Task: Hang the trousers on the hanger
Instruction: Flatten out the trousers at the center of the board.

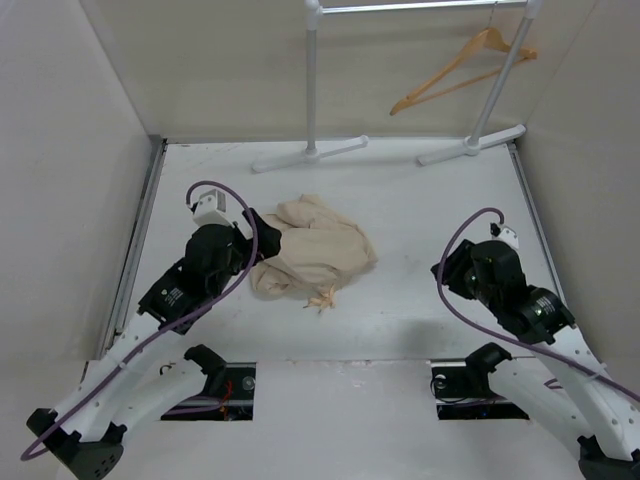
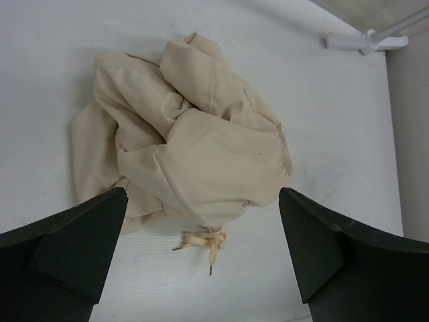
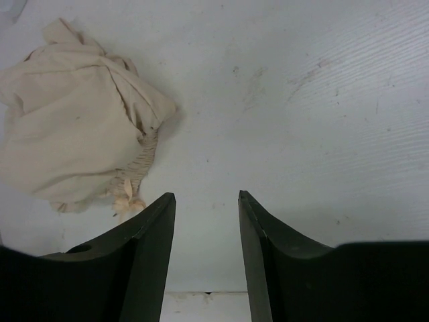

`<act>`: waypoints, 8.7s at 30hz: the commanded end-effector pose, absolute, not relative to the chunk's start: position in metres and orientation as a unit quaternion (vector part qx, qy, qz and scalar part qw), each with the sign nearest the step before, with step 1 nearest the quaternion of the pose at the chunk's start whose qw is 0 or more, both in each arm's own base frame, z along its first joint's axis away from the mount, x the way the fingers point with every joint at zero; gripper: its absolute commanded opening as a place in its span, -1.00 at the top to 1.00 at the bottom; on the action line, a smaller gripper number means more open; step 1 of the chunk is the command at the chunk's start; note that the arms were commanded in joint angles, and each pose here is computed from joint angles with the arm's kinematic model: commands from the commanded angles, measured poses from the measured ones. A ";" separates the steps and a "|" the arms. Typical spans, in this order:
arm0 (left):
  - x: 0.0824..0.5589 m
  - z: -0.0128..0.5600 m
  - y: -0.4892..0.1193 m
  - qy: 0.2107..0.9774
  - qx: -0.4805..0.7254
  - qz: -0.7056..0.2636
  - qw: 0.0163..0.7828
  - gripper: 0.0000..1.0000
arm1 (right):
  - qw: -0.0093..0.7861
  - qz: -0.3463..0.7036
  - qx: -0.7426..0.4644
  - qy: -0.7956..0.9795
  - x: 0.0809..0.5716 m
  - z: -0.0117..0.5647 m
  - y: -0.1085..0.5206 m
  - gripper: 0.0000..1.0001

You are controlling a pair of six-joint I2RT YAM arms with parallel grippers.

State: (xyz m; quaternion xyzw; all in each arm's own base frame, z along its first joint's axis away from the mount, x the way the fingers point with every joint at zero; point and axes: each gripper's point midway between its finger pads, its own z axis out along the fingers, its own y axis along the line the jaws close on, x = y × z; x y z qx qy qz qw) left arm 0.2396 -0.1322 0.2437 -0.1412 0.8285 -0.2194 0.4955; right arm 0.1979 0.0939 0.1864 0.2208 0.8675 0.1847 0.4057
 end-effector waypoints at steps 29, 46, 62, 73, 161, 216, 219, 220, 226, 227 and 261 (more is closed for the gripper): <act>0.330 0.212 -0.112 0.848 -0.204 -0.152 0.466 0.02 | 0.361 0.327 0.126 0.864 0.310 0.119 0.208 -0.35; 0.338 0.198 -0.116 0.859 -0.203 -0.145 0.447 -0.26 | 0.358 0.452 0.148 0.803 0.351 0.152 0.258 1.00; 0.327 0.229 -0.080 0.844 -0.222 -0.097 0.479 -0.28 | 0.525 0.215 0.271 0.777 0.231 0.314 0.063 1.00; 0.392 0.145 -0.242 0.893 -0.087 -0.154 0.414 -0.36 | 0.508 0.170 0.340 0.773 0.267 0.267 0.022 1.00; 0.230 0.383 0.113 0.566 -0.553 -0.020 0.610 0.97 | 0.677 0.179 0.254 0.667 0.141 0.435 -0.001 1.00; 0.293 0.098 -0.240 0.911 -0.090 -0.197 0.351 -0.42 | 0.415 0.212 0.247 0.850 0.283 0.172 0.103 0.38; 0.291 0.084 -0.251 0.922 -0.059 -0.188 0.333 -0.21 | 0.394 0.216 0.261 0.854 0.262 0.150 0.103 0.20; 0.291 0.078 -0.249 0.925 -0.056 -0.176 0.331 -0.11 | 0.389 0.216 0.265 0.855 0.259 0.143 0.104 0.15; 0.293 0.053 -0.238 0.937 -0.053 -0.115 0.326 0.61 | 0.358 0.201 0.290 0.865 0.258 0.106 0.099 -0.04; 0.293 0.056 -0.235 0.936 -0.059 -0.109 0.330 0.77 | 0.350 0.193 0.293 0.868 0.259 0.097 0.098 -0.07; 0.285 0.269 -0.212 0.886 -0.026 -0.087 0.454 -0.45 | 0.283 0.107 0.425 0.853 0.287 0.028 0.034 0.16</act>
